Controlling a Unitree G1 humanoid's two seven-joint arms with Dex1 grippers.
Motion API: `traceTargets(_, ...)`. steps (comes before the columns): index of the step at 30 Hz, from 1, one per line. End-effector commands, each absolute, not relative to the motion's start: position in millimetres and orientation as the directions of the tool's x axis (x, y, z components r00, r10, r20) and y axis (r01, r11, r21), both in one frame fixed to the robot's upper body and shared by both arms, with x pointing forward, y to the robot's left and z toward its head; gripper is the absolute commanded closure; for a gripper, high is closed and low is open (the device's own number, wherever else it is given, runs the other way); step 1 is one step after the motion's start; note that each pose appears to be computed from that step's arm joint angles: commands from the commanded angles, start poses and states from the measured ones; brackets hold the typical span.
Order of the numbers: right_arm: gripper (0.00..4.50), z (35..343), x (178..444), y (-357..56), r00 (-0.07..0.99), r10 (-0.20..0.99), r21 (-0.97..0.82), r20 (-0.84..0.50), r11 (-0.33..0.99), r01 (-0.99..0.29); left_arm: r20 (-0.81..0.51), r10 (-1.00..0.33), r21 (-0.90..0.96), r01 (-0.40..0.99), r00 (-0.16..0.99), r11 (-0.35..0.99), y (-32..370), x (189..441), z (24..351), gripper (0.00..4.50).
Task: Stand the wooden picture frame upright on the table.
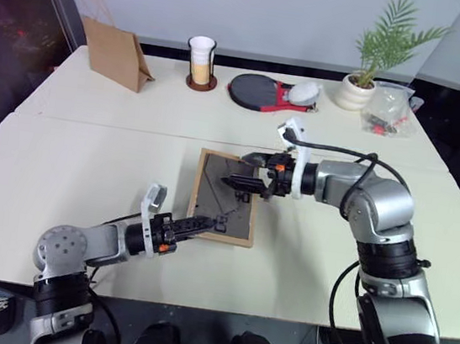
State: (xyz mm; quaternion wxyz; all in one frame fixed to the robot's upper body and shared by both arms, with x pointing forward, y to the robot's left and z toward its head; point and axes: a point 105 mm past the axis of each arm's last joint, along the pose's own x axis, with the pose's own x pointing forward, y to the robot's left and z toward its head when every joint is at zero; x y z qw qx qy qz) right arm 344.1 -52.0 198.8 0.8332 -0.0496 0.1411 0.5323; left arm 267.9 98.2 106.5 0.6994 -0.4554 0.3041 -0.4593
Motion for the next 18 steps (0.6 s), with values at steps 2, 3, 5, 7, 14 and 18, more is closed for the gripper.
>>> traceTargets(2,0.04,205,339,-36,0.339,0.904,0.057,-0.261,0.365,-0.929,0.044,-0.93,-0.9,0.419,0.365,0.122,94,261,118,3.4)
traceTargets(3,0.04,204,339,-33,0.328,0.908,0.065,-0.261,0.356,-0.932,0.043,-0.93,-0.9,0.419,0.365,0.123,94,261,117,3.4)
traceTargets(5,0.04,202,337,-28,0.311,0.914,0.072,-0.261,0.339,-0.938,0.042,-0.93,-0.9,0.418,0.364,0.123,94,260,117,3.4)
traceTargets(7,0.04,201,334,-22,0.291,0.921,0.077,-0.26,0.32,-0.944,0.043,-0.93,-0.899,0.42,0.364,0.123,94,260,116,3.4)
traceTargets(14,0.04,225,322,-27,0.297,0.928,0.008,-0.224,0.306,-0.952,0.034,-0.914,-0.911,0.389,0.404,0.138,96,264,110,3.4)
traceTargets(18,0.04,244,306,-43,0.315,0.927,-0.042,-0.206,0.313,-0.949,0.039,-0.899,-0.915,0.376,0.436,0.143,99,270,109,3.4)
